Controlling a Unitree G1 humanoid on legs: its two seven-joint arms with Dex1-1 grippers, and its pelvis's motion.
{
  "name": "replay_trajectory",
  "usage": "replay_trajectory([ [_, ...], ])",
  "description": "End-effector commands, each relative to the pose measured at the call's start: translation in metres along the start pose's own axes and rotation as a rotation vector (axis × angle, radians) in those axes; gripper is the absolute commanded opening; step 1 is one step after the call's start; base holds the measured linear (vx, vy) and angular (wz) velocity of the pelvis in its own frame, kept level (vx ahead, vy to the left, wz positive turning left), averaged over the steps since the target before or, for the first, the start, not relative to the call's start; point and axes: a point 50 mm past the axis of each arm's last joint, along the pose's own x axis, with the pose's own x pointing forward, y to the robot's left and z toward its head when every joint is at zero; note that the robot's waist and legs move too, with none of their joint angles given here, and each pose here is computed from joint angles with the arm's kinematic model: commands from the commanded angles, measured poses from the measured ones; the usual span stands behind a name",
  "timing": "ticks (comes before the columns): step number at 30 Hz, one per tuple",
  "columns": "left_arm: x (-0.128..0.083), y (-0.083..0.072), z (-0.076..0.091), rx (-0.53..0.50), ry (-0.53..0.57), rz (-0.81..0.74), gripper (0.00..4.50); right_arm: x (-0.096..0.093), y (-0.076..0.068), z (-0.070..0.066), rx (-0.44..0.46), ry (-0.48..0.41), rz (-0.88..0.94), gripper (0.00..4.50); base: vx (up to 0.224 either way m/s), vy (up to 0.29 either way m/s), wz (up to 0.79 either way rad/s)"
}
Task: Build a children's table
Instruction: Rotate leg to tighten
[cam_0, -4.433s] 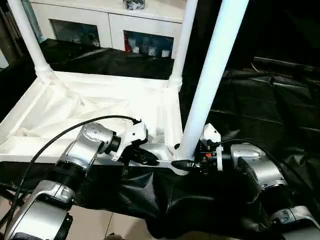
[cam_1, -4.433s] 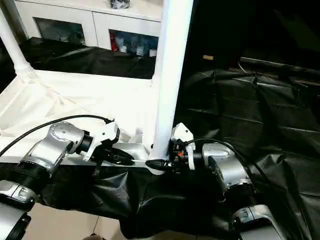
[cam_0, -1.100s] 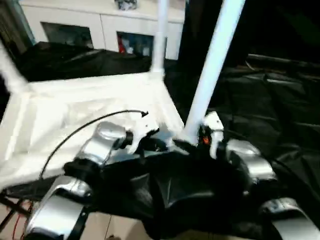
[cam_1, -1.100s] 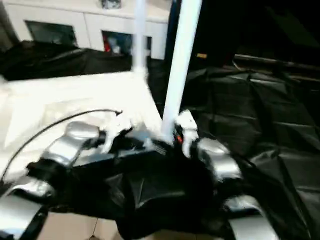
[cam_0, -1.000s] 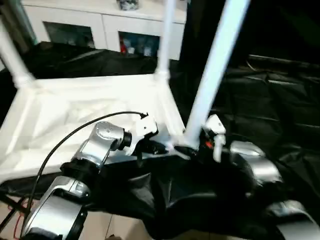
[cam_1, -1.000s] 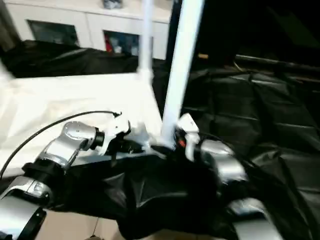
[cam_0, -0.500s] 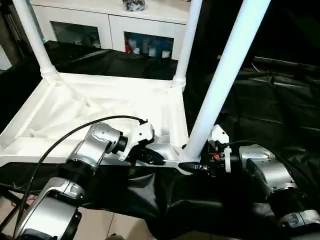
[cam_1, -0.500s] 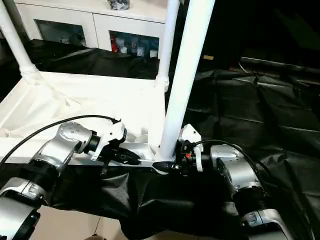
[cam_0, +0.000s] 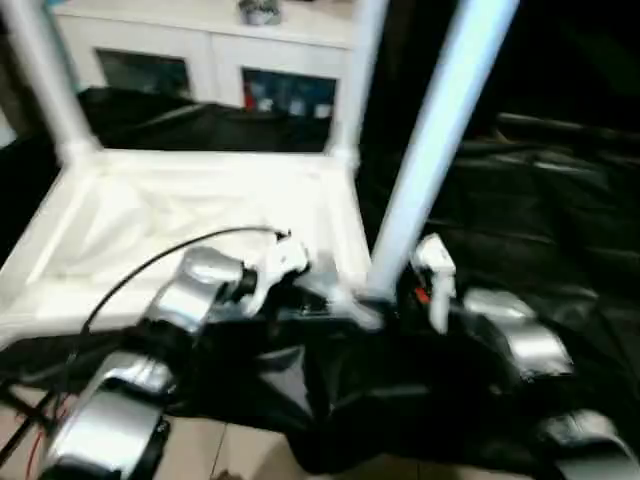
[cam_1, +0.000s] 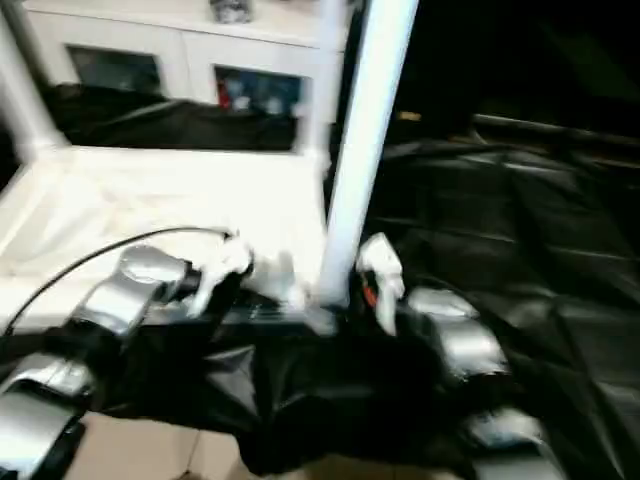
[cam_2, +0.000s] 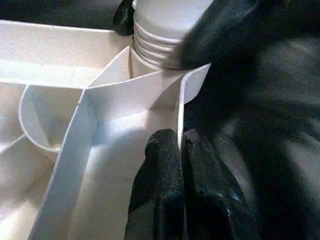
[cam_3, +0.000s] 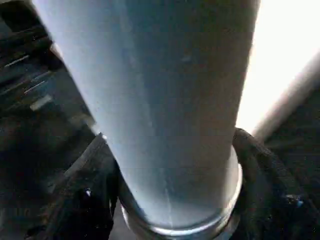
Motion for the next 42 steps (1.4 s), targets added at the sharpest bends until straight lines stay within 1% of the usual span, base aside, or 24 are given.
replay_trajectory([
  [1,0.019,-0.002,0.020,-0.011,-0.065,0.055,0.00,0.011,0.000,-0.021,0.061,0.102,-0.137,2.72,0.000,0.000,0.00],
  [2,0.022,-0.002,0.022,-0.017,-0.069,0.079,0.00,0.013,-0.001,-0.022,0.081,0.104,-0.179,2.72,0.000,0.000,0.00],
  [4,0.027,-0.002,0.025,-0.030,-0.080,0.099,0.00,0.017,0.000,-0.022,0.089,0.105,-0.213,2.72,0.000,0.000,0.00],
  [5,0.031,-0.004,0.028,-0.033,-0.086,0.113,0.00,0.022,0.001,-0.021,0.095,0.108,-0.239,2.72,0.000,0.000,0.00],
  [9,0.041,-0.009,0.033,-0.026,-0.094,0.117,0.00,0.035,0.007,-0.016,0.080,0.093,-0.276,2.72,0.000,0.000,0.00],
  [10,0.043,-0.011,0.033,-0.020,-0.094,0.108,0.00,0.038,0.009,-0.015,0.089,0.080,-0.269,3.28,0.000,0.000,0.00],
  [11,0.044,-0.012,0.033,-0.017,-0.094,0.104,0.00,0.040,0.010,-0.014,0.094,0.075,-0.263,3.28,0.000,0.000,0.00],
  [12,0.043,-0.012,0.033,-0.013,-0.093,0.102,0.00,0.040,0.010,-0.013,0.095,0.074,-0.255,3.43,0.000,0.000,0.00],
  [14,0.041,-0.014,0.030,0.012,-0.085,0.072,0.00,0.040,0.011,-0.010,0.059,0.067,-0.209,3.49,0.000,0.000,0.00],
  [15,0.040,-0.014,0.029,0.016,-0.083,0.065,0.00,0.040,0.011,-0.010,0.048,0.064,-0.198,3.74,0.000,0.000,0.00],
  [16,0.038,-0.015,0.028,0.022,-0.082,0.047,0.00,0.039,0.012,-0.008,0.023,0.053,-0.165,3.83,0.000,0.000,0.00],
  [20,0.026,-0.017,0.020,0.056,-0.078,-0.055,0.00,0.029,0.021,-0.002,-0.065,-0.010,0.048,3.89,0.000,0.000,0.00],
  [22,0.020,-0.018,0.018,0.080,-0.077,-0.096,0.00,0.025,0.023,-0.002,-0.067,-0.015,0.126,3.89,0.000,0.000,0.00],
  [23,0.018,-0.018,0.017,0.080,-0.072,-0.111,0.00,0.023,0.025,-0.003,-0.070,-0.015,0.163,3.89,0.000,0.000,0.00],
  [24,0.011,-0.018,0.013,0.090,-0.060,-0.140,0.00,0.016,0.028,-0.005,-0.081,0.003,0.260,3.89,0.000,0.000,0.00],
  [25,0.010,-0.018,0.013,0.091,-0.059,-0.143,0.00,0.015,0.028,-0.006,-0.083,0.006,0.269,3.89,0.000,0.000,0.00],
  [26,0.004,-0.017,0.009,0.102,-0.040,-0.167,0.00,0.007,0.031,-0.010,-0.097,0.043,0.361,3.89,0.000,0.000,0.00],
  [28,0.001,-0.017,0.007,0.107,-0.031,-0.175,0.00,0.004,0.032,-0.012,-0.100,0.058,0.391,3.89,0.000,0.000,0.00],
  [30,-0.006,-0.014,0.003,0.118,-0.009,-0.188,0.00,-0.006,0.033,-0.017,-0.107,0.108,0.475,3.89,0.000,0.000,0.00],
  [34,-0.013,-0.013,0.002,0.123,-0.007,-0.215,0.00,-0.017,0.035,-0.021,-0.094,0.155,0.570,3.89,0.000,0.000,0.00],
  [37,-0.016,-0.013,0.001,0.122,-0.001,-0.229,0.00,-0.023,0.036,-0.022,-0.088,0.182,0.607,3.89,0.000,0.000,0.00],
  [38,-0.017,-0.013,0.001,0.124,-0.001,-0.232,0.00,-0.024,0.037,-0.022,-0.089,0.187,0.616,3.64,0.000,0.000,0.00],
  [40,-0.017,-0.013,0.000,0.125,-0.001,-0.237,0.00,-0.025,0.038,-0.022,-0.086,0.195,0.622,3.64,0.000,0.000,0.00],
  [42,-0.017,-0.014,0.000,0.126,-0.002,-0.241,0.00,-0.025,0.038,-0.023,-0.088,0.204,0.625,3.35,0.000,0.000,0.00],
])
